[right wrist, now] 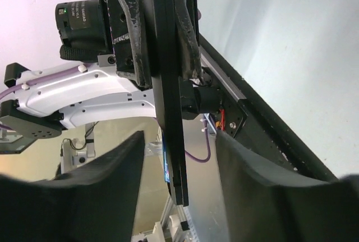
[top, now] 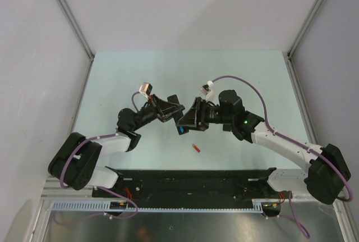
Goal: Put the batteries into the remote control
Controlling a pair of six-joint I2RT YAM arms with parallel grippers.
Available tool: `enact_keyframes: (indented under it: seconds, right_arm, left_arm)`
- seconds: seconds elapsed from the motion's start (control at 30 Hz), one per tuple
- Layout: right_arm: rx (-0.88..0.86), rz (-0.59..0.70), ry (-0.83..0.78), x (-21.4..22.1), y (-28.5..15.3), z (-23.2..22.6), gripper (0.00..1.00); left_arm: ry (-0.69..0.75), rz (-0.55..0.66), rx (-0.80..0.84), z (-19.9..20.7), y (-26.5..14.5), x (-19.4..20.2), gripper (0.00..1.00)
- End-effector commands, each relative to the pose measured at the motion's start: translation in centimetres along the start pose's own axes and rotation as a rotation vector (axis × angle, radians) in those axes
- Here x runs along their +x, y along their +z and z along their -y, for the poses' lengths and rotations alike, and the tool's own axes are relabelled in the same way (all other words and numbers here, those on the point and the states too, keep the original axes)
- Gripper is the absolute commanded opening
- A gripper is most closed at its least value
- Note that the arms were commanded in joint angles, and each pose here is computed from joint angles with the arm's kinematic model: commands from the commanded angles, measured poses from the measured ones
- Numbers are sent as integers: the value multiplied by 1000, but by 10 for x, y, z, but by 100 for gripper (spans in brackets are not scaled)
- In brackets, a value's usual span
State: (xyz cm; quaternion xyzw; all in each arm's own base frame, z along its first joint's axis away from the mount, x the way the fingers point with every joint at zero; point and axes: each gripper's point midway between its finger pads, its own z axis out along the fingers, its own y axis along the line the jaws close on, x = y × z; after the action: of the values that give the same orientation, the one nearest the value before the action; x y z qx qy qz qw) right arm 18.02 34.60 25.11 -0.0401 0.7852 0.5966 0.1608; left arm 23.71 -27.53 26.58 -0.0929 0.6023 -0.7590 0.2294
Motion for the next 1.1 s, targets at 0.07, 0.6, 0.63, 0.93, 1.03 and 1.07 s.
enact_keyframes:
  seconds: [0.07, 0.6, 0.63, 0.93, 1.03, 1.07]
  right_arm:
    - [-54, 76, -26, -15, -19, -23, 66]
    - [219, 228, -188, -30, -73, 30, 64]
    - [230, 232, -203, -30, -73, 32, 63]
    - [332, 223, -262, -29, -70, 56, 61]
    - [374, 214, -276, -28, -69, 66, 61]
    - [384, 206, -283, -27, -67, 69, 61]
  left_arm:
    - [216, -18, 272, 67, -7, 9, 0]
    - [338, -53, 230, 47, -23, 20, 0]
    - [377, -50, 233, 46, -27, 23, 0]
    - [561, 14, 276, 58, -41, 28, 0]
    - [566, 18, 268, 56, -43, 29, 0]
    - [567, 19, 266, 56, -43, 29, 0]
